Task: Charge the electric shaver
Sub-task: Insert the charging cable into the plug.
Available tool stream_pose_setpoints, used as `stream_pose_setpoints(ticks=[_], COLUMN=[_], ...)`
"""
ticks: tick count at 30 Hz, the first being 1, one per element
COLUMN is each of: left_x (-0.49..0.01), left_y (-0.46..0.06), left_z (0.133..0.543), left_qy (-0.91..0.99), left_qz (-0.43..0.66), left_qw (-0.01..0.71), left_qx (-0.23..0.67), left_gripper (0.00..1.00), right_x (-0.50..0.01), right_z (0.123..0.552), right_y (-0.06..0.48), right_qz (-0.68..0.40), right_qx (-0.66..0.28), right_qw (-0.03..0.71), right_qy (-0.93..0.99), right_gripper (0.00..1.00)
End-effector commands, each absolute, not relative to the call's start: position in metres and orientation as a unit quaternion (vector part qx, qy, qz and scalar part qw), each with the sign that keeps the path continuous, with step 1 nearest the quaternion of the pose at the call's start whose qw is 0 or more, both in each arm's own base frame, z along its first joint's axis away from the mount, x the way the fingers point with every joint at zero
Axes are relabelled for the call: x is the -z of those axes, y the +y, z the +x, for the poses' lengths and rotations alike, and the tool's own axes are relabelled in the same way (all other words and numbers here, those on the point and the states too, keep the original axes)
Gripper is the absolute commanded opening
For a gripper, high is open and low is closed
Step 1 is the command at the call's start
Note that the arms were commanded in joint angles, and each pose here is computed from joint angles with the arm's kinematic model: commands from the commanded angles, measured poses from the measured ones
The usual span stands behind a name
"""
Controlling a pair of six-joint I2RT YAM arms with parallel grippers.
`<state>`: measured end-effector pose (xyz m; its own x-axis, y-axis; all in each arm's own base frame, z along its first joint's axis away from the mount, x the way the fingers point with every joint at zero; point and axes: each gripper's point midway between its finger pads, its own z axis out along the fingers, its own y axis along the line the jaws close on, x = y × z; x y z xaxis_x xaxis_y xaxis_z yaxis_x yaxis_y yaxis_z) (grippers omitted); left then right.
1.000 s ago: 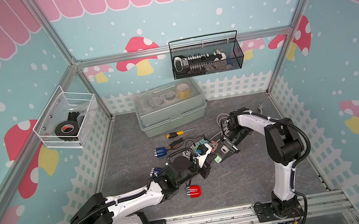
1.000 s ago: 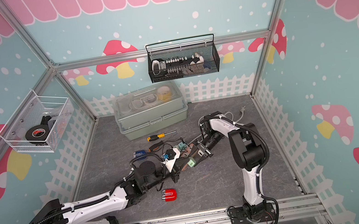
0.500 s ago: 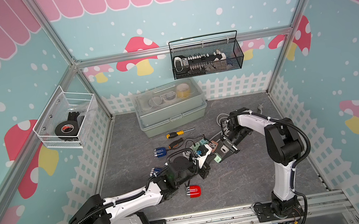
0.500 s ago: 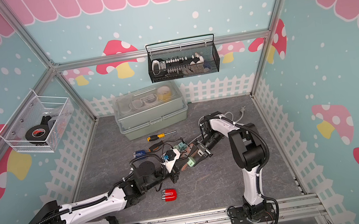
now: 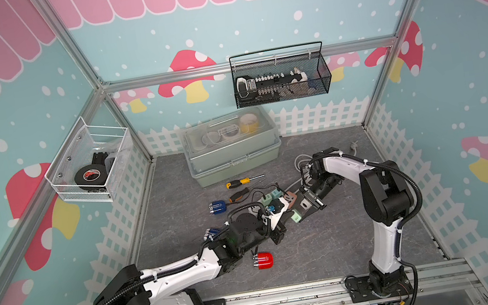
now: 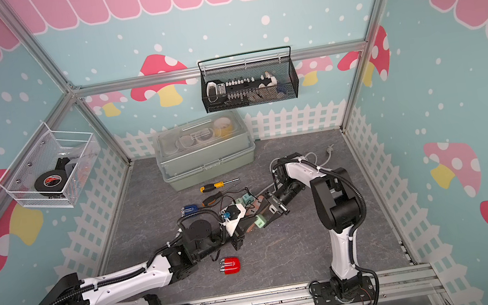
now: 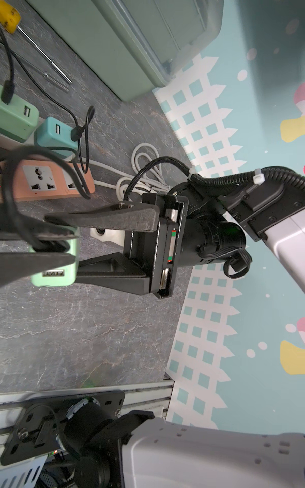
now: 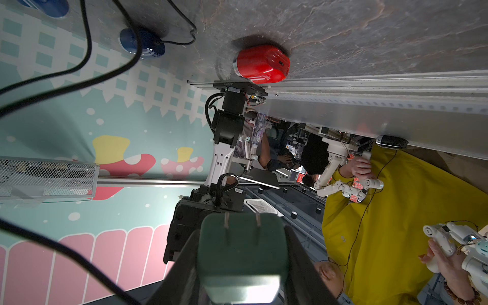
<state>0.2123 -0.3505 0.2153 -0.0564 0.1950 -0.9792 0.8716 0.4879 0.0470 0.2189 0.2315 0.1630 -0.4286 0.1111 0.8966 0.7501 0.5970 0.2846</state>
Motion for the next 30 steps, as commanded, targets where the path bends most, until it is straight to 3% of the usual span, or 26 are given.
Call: stream_pose_setpoints(ticks=[1, 16, 30], left_x=[-0.199, -0.193, -0.174], left_y=[-0.34, -0.344, -0.336], left_z=[0.219, 0.222, 0.219], left_qy=[0.685, 0.687, 0.681], left_qz=[0.41, 0.42, 0.447], left_qw=[0.542, 0.535, 0.555], left_qx=[0.264, 0.255, 0.168], left_gripper=[0.0, 0.0, 0.0], right_x=[-0.188, -0.193, -0.222], right_z=[0.204, 0.21, 0.224], right_y=[0.232, 0.234, 0.245], right_qz=[-0.293, -0.292, -0.291], right_qx=[0.347, 0.35, 0.394], right_qw=[0.483, 0.476, 0.463], right_qy=[-0.748, -0.753, -0.739], right_gripper=[0.0, 0.0, 0.0])
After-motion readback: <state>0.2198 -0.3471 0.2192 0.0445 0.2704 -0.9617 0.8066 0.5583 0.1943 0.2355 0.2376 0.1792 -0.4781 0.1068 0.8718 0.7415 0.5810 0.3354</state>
